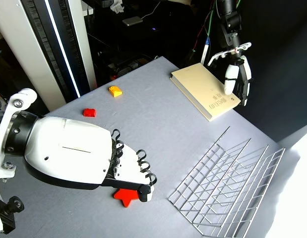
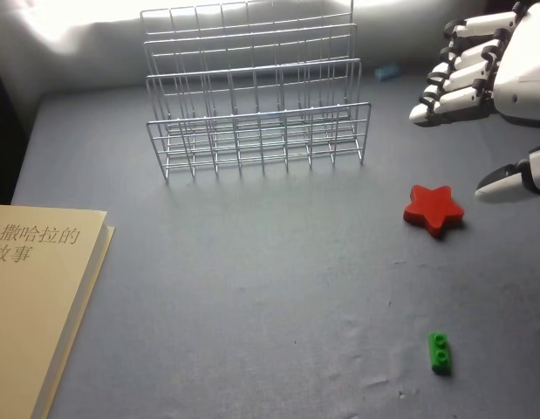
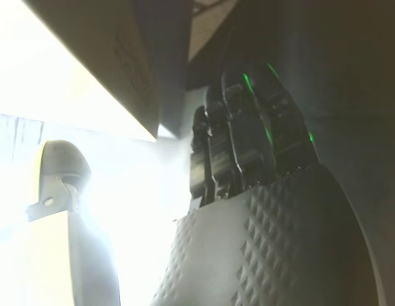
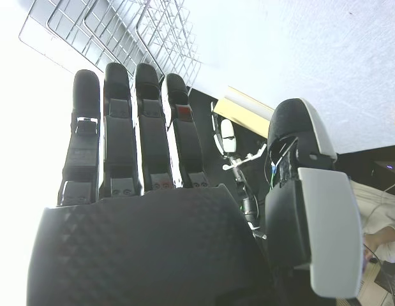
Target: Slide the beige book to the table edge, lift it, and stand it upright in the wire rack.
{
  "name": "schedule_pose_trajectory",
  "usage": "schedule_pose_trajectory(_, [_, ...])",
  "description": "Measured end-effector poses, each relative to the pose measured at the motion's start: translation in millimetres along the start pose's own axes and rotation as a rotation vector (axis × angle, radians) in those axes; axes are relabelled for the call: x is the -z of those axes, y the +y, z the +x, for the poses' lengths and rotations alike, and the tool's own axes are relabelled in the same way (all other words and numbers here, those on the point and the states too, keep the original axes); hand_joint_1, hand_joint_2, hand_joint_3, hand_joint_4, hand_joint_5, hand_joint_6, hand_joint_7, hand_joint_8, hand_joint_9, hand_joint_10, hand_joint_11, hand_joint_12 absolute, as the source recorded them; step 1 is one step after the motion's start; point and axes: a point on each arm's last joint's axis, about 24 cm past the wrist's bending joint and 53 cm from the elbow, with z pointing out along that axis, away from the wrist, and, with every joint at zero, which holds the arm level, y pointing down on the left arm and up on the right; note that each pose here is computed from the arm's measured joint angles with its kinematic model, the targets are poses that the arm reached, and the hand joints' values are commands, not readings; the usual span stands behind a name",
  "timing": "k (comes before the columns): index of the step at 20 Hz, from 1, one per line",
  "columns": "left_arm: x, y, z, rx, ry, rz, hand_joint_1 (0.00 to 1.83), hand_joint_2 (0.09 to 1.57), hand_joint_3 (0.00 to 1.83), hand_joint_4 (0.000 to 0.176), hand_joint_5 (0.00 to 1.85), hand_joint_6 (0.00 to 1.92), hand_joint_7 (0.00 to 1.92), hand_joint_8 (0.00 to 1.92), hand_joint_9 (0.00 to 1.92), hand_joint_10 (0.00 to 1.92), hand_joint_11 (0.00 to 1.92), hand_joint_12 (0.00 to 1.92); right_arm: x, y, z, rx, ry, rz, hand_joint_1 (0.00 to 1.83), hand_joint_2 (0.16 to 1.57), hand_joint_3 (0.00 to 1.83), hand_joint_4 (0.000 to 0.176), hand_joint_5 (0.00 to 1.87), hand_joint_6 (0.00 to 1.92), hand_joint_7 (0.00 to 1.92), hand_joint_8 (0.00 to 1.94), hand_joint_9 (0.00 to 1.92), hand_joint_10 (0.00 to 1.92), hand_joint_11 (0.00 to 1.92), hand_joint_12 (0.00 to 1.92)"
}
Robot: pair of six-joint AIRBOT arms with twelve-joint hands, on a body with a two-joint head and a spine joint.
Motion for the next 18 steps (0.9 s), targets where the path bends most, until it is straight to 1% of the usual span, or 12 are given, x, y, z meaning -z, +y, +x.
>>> schedule_pose_trajectory(2, [0,0.9,0.3,-0.010,0.002,-0.002,0.61,1.04,0.00,0.000,0.32,0.00,0.39,0.01,0.41,0.00,0.00,0.98,0,0.4,0,-0.001,0.000,-0.002,0.26,1.13,0.00,0.000,0.39,0.01,0.42,0.00,0.40,0.01,0.00,1.06])
schedule_pose_trajectory(5, [1,6.1,-0.7,-0.040,0.007,-0.014,0.62,1.04,0.00,0.000,0.32,0.00,0.36,0.00,0.40,0.00,0.00,0.90,0,0.6,0,-0.001,0.001,-0.003,0.28,1.13,0.00,0.000,0.40,0.01,0.42,0.00,0.40,0.01,0.00,1.05])
schedule_pose_trajectory(7, [2,9.0,-0.9,-0.055,0.010,-0.022,0.64,1.03,0.00,0.000,0.34,0.00,0.38,0.01,0.41,0.00,0.00,0.97,0,0.4,0,-0.002,0.000,-0.002,0.26,1.15,0.00,0.000,0.39,0.00,0.42,0.00,0.41,0.01,0.00,1.05])
schedule_pose_trajectory(8, [2,8.8,-0.9,-0.053,0.010,-0.021,0.59,1.06,0.00,0.000,0.31,0.00,0.36,0.00,0.39,0.00,0.00,0.94,0,0.7,0,-0.002,0.001,-0.003,0.26,1.14,0.00,0.000,0.40,0.00,0.43,0.01,0.42,0.01,0.00,1.05])
schedule_pose_trajectory(9, [2,9.2,-1.4,-0.056,0.010,-0.022,0.60,1.05,0.00,0.000,0.32,0.00,0.36,0.00,0.39,0.00,0.00,0.93,0,1.1,0,-0.001,0.001,-0.005,0.26,1.14,0.00,0.000,0.39,0.00,0.42,0.00,0.41,0.01,0.00,1.05])
schedule_pose_trajectory(10, [3,10.5,-0.9,-0.070,0.015,-0.023,0.62,1.05,0.00,0.000,0.33,0.01,0.37,0.00,0.40,0.00,0.00,0.96,0,1.2,0,-0.001,0.001,-0.005,0.27,1.14,0.00,0.000,0.39,0.00,0.41,0.00,0.40,0.00,0.00,1.05])
schedule_pose_trajectory(11, [3,12.4,-0.3,-0.088,0.020,-0.029,0.63,1.04,0.00,0.000,0.33,0.00,0.37,0.00,0.39,0.00,0.00,0.91,0,1.3,0,-0.001,0.002,-0.006,0.27,1.15,0.00,0.000,0.38,0.00,0.41,0.00,0.40,0.00,0.00,1.04])
schedule_pose_trajectory(13, [3,12.0,0.4,-0.090,0.023,-0.027,0.66,1.04,0.00,0.000,0.34,0.00,0.37,0.00,0.39,0.00,0.00,0.96,0,0.9,0,-0.001,0.002,-0.005,0.27,1.15,0.00,0.000,0.39,0.00,0.42,0.00,0.40,0.00,0.00,1.06])
schedule_pose_trajectory(14, [3,11.3,0.7,-0.088,0.024,-0.024,0.66,1.04,0.00,0.000,0.35,0.00,0.38,0.00,0.41,0.01,0.00,1.02,0,1.1,0,-0.001,0.002,-0.005,0.26,1.15,0.00,0.000,0.39,0.00,0.42,0.00,0.41,0.00,0.00,1.06])
schedule_pose_trajectory(16, [3,10.8,1.0,-0.089,0.025,-0.022,0.64,1.04,0.00,0.000,0.35,0.00,0.39,0.00,0.41,0.01,0.00,1.00,0,1.7,1,-0.001,0.003,-0.008,0.27,1.15,0.00,0.000,0.39,0.00,0.43,0.00,0.41,0.00,0.00,1.07])
schedule_pose_trajectory(17, [3,10.9,1.2,-0.091,0.026,-0.022,0.64,1.04,0.00,0.000,0.35,0.00,0.41,0.01,0.43,0.01,0.00,1.02,0,1.6,1,-0.001,0.003,-0.008,0.27,1.15,0.00,0.000,0.38,0.00,0.42,0.00,0.40,0.00,0.00,1.07])
schedule_pose_trajectory(18, [3,11.0,1.5,-0.094,0.027,-0.022,0.65,1.04,0.00,0.000,0.34,0.00,0.39,0.00,0.41,0.00,0.00,1.02,0,1.5,1,-0.001,0.002,-0.007,0.26,1.15,0.00,0.000,0.38,0.00,0.42,0.00,0.40,0.00,0.00,1.04])
